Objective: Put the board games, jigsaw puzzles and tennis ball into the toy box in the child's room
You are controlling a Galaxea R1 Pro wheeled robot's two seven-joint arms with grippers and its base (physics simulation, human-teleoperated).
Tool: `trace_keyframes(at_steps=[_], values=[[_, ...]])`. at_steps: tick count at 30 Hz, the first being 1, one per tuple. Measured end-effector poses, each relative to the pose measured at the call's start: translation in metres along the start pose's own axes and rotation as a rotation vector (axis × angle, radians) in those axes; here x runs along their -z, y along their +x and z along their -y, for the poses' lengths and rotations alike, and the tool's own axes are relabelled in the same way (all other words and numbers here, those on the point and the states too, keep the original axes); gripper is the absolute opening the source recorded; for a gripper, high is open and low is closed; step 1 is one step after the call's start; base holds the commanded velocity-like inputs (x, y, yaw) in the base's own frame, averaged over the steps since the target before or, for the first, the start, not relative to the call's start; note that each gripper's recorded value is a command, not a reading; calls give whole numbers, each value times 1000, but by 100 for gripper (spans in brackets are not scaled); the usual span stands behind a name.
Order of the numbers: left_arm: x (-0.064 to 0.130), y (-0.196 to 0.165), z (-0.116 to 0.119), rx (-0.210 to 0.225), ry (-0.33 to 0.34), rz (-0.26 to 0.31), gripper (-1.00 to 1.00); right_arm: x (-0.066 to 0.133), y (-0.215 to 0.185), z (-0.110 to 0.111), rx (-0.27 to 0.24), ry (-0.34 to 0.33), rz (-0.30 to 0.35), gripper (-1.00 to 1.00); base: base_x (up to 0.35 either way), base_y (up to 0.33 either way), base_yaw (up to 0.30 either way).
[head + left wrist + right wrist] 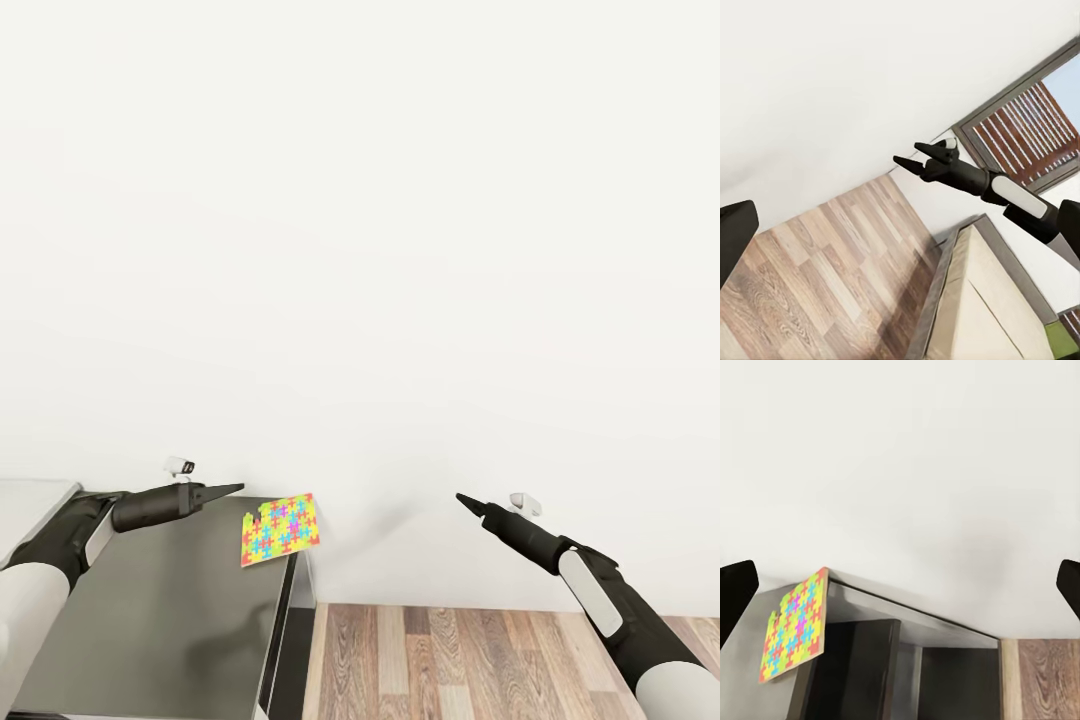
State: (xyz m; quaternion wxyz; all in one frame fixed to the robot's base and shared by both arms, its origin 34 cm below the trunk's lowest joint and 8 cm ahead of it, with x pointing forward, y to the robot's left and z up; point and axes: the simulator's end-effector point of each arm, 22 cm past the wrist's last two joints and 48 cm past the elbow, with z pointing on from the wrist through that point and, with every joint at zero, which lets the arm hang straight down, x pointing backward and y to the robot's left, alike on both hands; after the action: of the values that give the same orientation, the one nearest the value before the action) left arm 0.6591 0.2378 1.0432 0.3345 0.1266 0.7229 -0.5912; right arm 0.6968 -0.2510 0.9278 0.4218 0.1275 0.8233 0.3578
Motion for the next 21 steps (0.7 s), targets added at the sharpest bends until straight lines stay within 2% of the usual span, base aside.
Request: trace_keyframes(at_steps=[21], values=[[-2,0,1,-2,4,0,100,-8,9,-7,-34,-1,-3,100,0,0,0]])
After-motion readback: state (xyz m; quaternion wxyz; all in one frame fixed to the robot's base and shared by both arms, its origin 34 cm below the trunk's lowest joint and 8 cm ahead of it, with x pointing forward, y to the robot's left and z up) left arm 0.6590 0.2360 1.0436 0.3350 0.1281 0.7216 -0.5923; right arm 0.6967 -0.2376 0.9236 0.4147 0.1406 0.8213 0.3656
